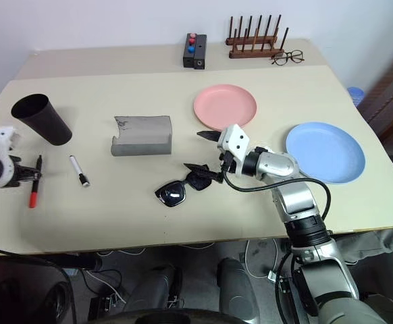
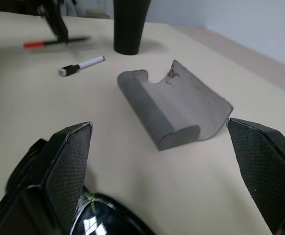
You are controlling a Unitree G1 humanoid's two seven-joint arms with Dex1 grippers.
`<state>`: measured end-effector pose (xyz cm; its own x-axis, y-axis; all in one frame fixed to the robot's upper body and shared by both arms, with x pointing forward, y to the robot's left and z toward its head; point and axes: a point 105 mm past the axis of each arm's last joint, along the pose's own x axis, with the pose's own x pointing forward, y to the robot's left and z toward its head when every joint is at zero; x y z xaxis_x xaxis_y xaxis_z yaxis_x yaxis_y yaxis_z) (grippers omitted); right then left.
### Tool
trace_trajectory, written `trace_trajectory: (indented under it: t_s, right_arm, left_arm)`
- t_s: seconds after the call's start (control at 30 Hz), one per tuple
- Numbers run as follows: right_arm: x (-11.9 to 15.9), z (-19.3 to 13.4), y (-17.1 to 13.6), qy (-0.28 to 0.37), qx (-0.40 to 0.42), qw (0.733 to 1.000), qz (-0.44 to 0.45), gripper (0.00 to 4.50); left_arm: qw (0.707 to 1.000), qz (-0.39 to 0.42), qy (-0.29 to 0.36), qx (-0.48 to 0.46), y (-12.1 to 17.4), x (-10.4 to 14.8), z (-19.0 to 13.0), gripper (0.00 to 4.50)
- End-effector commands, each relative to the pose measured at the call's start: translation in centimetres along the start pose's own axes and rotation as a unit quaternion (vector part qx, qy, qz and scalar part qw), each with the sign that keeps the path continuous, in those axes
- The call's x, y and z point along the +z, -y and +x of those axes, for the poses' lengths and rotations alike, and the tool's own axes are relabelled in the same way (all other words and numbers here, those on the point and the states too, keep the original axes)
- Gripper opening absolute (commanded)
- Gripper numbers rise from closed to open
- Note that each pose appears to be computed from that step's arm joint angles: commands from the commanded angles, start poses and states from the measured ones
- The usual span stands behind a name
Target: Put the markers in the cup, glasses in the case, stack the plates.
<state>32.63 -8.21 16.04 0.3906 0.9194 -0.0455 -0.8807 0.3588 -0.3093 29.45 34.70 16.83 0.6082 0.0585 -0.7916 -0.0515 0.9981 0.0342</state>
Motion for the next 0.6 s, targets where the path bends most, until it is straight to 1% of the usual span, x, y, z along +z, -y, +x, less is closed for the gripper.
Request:
trace_trajectory:
  t_s: [0.03,0.07,0.13,0.17,0.2,0.23,0.3,0.33,0.4,0.43,0.47,0.5,0.53,0.57,0.6]
  right_arm:
    - [2.3,-0.7,0.3,0.043,0.005,0.999,-0.009,4.5]
    - [3.2,-0.9,0.3,0.071,0.008,0.997,0.006,4.5]
    - [4.8,-1.1,-0.1,0.116,0.024,0.992,0.04,4.5]
    - [5.7,-1.3,-0.4,0.138,0.036,0.988,0.053,4.5]
    - [6.3,-1.4,-0.6,0.154,0.046,0.985,0.062,4.5]
    - [7.0,-1.6,-0.9,0.171,0.058,0.981,0.074,4.5]
    - [7.6,-1.9,-1.2,0.185,0.075,0.975,0.093,4.5]
    - [7.5,-1.8,-1.1,0.18,0.071,0.977,0.088,4.5]
    - [6.9,-1.6,-0.7,0.157,0.057,0.983,0.071,4.5]
    - [6.6,-1.4,-0.4,0.148,0.048,0.986,0.066,4.5]
    - [6.3,-1.3,-0.2,0.143,0.042,0.987,0.067,4.5]
    - [6.2,-1.3,0.0,0.142,0.038,0.987,0.065,4.5]
    - [6.2,-1.3,0.1,0.142,0.034,0.987,0.065,4.5]
    - [6.2,-1.3,0.2,0.143,0.03,0.987,0.064,4.5]
    - [6.2,-1.2,0.3,0.144,0.024,0.987,0.063,4.5]
  left_arm:
    - [0.995,0.065,0.053,-0.051,2.4,1.5,-1.7,0.03]
    - [0.985,0.091,0.111,-0.099,4.3,2.9,-2.1,0.03]
    - [0.959,0.09,0.195,-0.182,6.9,4.5,-3.2,0.03]
    - [0.943,0.116,0.245,-0.191,7.7,5.4,-3.7,0.03]
    - [0.929,0.139,0.293,-0.18,8.1,6.4,-4.1,0.03]
    - [0.907,0.161,0.348,-0.177,8.6,7.4,-4.8,0.03]
    - [0.877,0.185,0.407,-0.178,9.2,8.3,-5.6,0.03]
    - [0.863,0.182,0.436,-0.179,9.3,9.1,-6.2,0.03]
    - [0.833,0.167,0.499,-0.17,9.1,11.4,-7.6,0.03]
    - [0.814,0.155,0.537,-0.158,8.6,12.9,-8.6,0.03]
    - [0.801,0.144,0.562,-0.144,7.9,14.0,-9.2,0.03]
    - [0.794,0.135,0.58,-0.12,7.0,14.9,-9.5,0.03]
    - [0.778,0.136,0.606,-0.093,6.0,15.8,-10.2,0.03]
    - [0.768,0.132,0.623,-0.073,5.0,16.5,-10.6,0.03]
    - [0.763,0.12,0.632,-0.059,3.9,17.0,-10.8,0.03]
